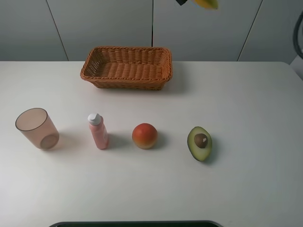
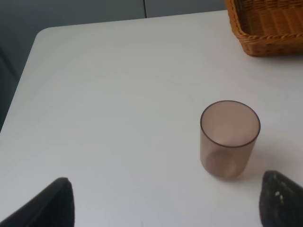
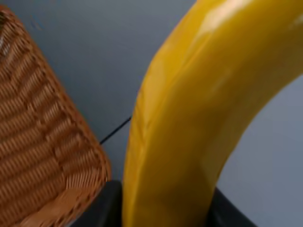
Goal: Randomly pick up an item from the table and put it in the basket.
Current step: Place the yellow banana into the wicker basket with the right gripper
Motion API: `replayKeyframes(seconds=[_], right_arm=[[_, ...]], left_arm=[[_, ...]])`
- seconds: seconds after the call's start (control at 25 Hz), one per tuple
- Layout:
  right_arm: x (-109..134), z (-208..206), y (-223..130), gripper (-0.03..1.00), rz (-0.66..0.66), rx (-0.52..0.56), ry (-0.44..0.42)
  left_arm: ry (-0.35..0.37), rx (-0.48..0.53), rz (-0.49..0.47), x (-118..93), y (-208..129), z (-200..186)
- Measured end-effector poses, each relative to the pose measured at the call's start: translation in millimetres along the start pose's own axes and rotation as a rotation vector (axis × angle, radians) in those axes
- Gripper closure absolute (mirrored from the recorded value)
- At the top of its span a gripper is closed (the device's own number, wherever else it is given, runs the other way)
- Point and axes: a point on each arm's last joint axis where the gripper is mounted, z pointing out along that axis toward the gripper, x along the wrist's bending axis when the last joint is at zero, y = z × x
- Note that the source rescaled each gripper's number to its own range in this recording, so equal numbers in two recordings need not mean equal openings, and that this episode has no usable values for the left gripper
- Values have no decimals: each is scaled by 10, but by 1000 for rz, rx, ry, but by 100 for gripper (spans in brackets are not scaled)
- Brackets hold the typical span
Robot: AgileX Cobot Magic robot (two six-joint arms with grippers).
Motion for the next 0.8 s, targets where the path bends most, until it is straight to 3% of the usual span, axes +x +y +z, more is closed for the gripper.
replayKeyframes(seconds=[0.2,0.48,0.64,0.8], right_arm=[[483,645,210,96,-139,-32,70],[1181,1503,76,94,-237,28,181],[1415,1764,-101,94,-219,70,233],[1488,1835,-180,94,-221,93,252]], left_arm=[[0,0,0,0,0,0],[0,0,0,0,0,0],[0,0,0,0,0,0],[0,0,0,0,0,0]])
